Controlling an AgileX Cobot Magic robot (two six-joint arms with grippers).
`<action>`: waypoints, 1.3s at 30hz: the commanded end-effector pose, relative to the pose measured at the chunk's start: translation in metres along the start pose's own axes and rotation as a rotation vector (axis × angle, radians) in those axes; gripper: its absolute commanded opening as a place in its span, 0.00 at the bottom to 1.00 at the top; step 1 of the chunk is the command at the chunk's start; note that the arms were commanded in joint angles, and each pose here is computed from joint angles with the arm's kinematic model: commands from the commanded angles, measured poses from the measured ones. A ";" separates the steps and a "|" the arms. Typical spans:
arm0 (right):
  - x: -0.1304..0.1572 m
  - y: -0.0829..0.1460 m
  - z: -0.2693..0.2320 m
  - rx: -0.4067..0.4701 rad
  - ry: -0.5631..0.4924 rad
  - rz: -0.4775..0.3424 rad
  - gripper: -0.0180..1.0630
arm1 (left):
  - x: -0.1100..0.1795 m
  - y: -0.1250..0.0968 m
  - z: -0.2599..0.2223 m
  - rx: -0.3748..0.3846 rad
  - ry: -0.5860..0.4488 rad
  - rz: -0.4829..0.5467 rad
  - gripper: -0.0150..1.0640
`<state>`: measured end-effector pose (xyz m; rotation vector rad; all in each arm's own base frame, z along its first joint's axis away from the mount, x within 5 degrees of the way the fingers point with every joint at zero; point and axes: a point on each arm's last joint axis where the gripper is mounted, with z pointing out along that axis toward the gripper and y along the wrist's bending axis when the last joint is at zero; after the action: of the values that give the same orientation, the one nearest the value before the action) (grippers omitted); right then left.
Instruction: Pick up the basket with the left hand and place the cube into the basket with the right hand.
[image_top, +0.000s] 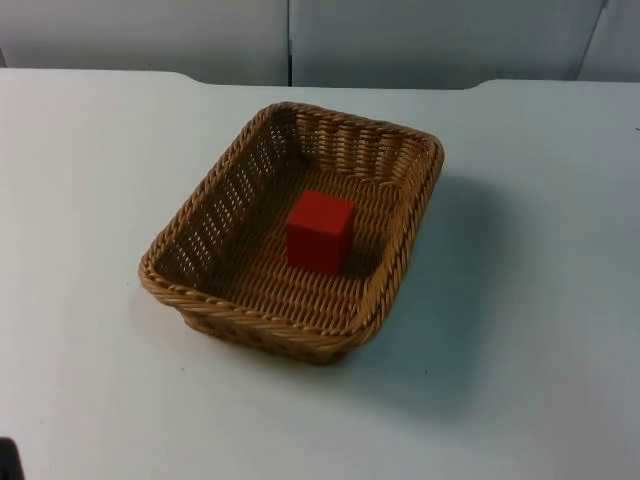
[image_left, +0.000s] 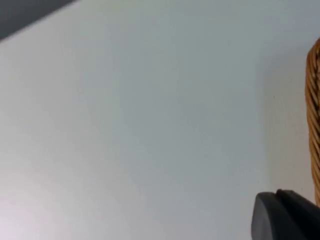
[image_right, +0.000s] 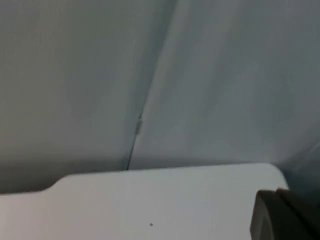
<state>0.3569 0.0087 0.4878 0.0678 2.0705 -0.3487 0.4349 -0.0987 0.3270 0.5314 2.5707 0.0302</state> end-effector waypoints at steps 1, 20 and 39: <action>-0.001 -0.027 -0.036 0.030 -0.039 0.049 0.01 | 0.004 0.002 -0.055 -0.039 -0.086 -0.006 0.01; 0.253 -0.046 -0.156 -0.084 -0.260 0.203 0.01 | 0.283 -0.045 -0.215 -0.106 -0.579 -0.052 0.01; 0.316 -0.016 -0.211 -0.502 -0.093 0.006 0.01 | 0.417 -0.075 -0.217 -0.028 -0.611 -0.127 0.01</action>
<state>0.0198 0.0198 0.3199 -0.2252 2.0047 0.1673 -0.0266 0.0058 0.3096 0.3049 1.9790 -0.1063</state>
